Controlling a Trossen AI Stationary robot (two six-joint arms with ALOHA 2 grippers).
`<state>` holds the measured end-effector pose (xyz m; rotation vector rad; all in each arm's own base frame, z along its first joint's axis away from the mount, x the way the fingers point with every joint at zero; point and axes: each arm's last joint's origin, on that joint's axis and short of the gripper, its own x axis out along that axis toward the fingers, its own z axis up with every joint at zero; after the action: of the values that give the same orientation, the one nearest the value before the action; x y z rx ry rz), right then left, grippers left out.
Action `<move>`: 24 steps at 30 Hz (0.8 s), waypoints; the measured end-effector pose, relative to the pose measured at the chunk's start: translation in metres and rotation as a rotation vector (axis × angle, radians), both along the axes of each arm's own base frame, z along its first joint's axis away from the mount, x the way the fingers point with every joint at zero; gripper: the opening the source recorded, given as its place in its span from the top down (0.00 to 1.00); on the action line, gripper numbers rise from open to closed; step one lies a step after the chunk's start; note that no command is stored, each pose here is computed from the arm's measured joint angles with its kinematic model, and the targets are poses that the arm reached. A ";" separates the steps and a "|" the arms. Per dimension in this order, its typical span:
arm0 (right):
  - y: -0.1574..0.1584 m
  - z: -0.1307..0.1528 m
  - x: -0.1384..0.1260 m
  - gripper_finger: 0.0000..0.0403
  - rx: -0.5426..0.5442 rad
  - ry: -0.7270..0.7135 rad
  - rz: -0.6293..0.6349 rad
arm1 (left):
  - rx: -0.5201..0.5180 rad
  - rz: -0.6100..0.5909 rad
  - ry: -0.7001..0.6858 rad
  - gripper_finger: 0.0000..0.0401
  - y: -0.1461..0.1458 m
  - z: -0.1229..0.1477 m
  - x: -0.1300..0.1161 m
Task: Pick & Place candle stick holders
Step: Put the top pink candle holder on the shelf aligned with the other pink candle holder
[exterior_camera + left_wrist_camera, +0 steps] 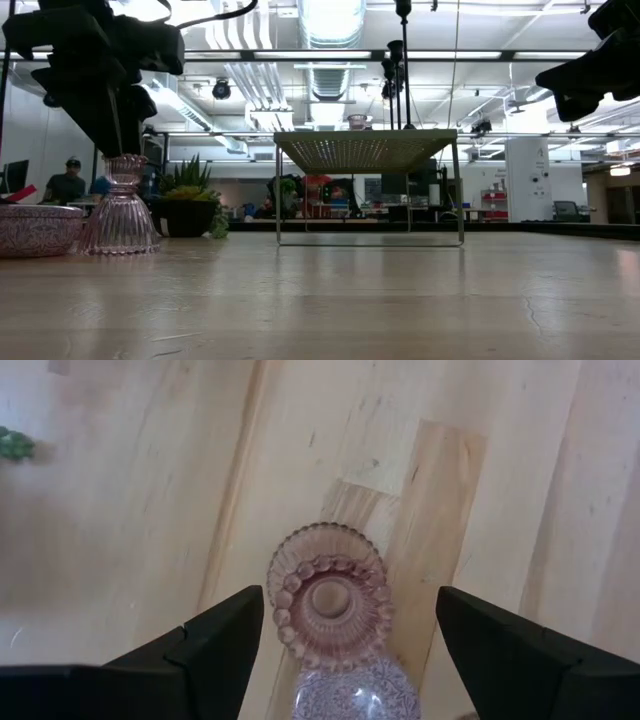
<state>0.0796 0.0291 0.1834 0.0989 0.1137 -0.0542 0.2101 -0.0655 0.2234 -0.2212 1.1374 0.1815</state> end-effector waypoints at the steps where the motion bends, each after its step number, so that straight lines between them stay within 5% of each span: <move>1: 0.000 0.000 0.000 0.98 0.001 0.000 0.000 | 0.000 0.003 0.003 0.25 0.000 -0.001 0.000; 24: 0.000 0.000 0.000 0.98 0.000 0.000 0.000 | 0.011 0.017 -0.006 0.54 0.000 -0.001 0.001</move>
<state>0.0796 0.0291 0.1834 0.0990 0.1138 -0.0539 0.2113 -0.0653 0.2224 -0.2223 1.1283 0.2022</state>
